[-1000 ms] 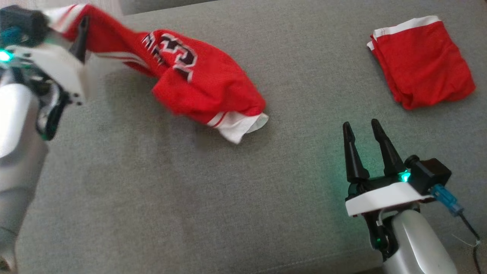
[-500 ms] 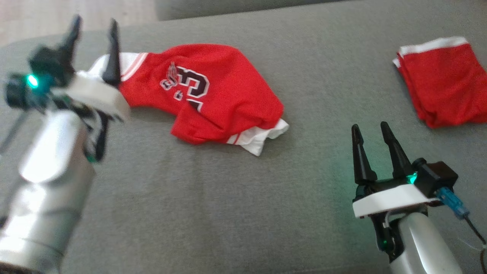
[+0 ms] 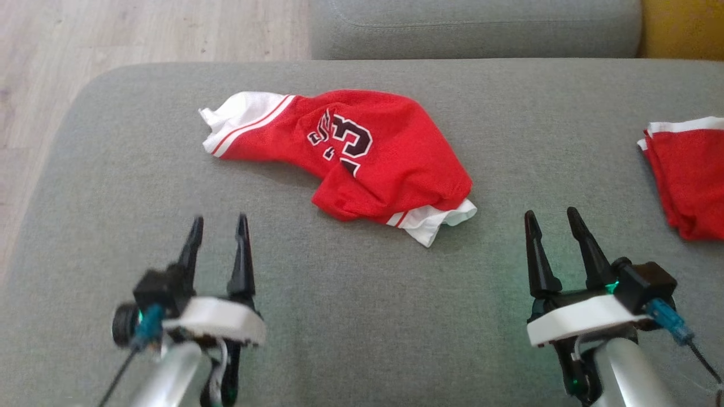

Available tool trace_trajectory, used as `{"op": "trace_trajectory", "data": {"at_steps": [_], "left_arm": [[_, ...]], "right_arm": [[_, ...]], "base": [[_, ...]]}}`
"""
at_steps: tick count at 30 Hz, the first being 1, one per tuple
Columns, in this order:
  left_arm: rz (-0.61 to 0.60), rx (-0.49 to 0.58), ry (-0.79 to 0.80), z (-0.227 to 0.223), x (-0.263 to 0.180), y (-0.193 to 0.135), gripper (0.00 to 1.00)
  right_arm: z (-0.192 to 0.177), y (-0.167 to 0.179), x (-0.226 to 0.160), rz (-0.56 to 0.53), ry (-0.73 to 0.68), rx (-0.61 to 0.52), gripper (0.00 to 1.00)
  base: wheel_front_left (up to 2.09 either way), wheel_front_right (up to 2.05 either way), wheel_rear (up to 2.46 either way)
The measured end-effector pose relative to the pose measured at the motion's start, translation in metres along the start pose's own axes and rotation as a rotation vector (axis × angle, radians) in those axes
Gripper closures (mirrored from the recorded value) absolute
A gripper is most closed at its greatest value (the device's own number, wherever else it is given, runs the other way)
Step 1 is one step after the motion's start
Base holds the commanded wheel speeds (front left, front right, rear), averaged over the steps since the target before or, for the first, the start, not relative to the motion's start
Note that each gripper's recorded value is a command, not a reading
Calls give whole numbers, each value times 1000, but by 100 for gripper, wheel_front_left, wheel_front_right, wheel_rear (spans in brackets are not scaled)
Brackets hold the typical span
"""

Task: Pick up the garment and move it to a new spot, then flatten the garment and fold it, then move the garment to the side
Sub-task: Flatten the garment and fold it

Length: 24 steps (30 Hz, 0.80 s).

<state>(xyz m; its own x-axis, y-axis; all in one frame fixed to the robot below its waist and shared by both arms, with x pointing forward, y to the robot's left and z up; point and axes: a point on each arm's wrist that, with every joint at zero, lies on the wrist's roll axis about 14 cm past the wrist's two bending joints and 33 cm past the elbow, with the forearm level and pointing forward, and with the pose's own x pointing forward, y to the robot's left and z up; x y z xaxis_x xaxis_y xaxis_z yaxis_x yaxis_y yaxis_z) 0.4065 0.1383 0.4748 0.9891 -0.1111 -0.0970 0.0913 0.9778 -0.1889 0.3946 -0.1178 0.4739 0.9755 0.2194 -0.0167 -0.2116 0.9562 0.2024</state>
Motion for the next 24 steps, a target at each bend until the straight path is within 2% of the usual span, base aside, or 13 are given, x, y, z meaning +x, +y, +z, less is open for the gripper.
{"op": "trace_trajectory", "data": {"at_steps": [4,10,16,19,24], "left_arm": [[29,-31,37,-17,-15,0,0],[34,-19,8,-10,-13,2,0],[56,-13,3,-8,-5,11,0],[81,-24,19,-15,-6,17,0],[118,-32,39,-23,-10,28,0]], "right_arm": [[-4,0,2,2,12,-7,0],[-10,2,11,17,29,-25,0],[-10,16,50,73,37,-34,0],[-27,23,82,86,144,14,0],[-67,28,98,84,310,74,0]], "base": [[0,0,0],[0,0,0],[0,0,0],[0,0,0],[0,0,0]]}}
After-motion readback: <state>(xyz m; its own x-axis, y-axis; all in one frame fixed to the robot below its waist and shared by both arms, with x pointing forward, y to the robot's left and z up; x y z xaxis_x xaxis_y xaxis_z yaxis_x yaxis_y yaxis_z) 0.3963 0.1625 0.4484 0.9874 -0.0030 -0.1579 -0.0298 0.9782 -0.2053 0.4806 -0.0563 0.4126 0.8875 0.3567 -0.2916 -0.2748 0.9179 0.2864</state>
